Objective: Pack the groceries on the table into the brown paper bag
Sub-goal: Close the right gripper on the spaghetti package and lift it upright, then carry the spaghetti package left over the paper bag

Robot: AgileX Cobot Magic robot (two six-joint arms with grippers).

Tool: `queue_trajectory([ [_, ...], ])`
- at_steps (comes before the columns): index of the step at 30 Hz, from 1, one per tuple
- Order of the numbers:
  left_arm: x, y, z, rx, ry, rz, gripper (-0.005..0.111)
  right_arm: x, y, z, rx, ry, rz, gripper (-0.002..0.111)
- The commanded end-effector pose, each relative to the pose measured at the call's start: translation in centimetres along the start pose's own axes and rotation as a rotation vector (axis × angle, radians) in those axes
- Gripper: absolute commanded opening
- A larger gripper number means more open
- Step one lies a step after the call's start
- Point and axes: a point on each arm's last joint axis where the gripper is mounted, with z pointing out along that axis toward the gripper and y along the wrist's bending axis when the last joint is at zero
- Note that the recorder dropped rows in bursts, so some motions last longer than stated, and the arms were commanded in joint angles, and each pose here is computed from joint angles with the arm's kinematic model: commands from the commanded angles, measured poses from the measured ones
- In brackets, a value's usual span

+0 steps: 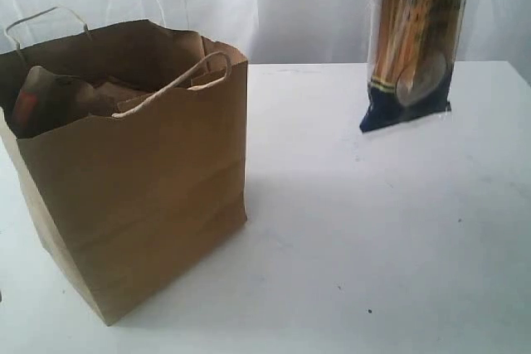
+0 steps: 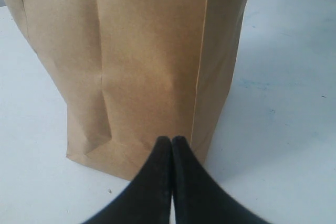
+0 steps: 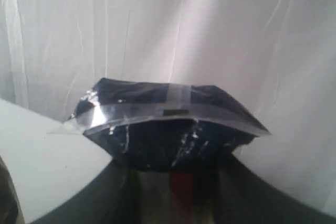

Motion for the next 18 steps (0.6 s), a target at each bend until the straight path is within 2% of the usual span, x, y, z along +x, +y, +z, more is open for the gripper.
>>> queue_trajectory([
  [1,0.0,0.0,0.0,-0.001,-0.006,-0.007,0.0,-4.3,-0.3,-1.0,-0.02,-0.166,-0.087,0.0],
  [8,0.0,0.0,0.0,-0.001,-0.006,-0.007,0.0,-8.2,2.2,-0.1,-0.099,-0.266,-0.216,0.0],
  [18,0.0,0.0,0.0,-0.001,-0.006,-0.007,0.0,-11.8,7.1,1.6,-0.222,-0.367,-0.249,0.0],
])
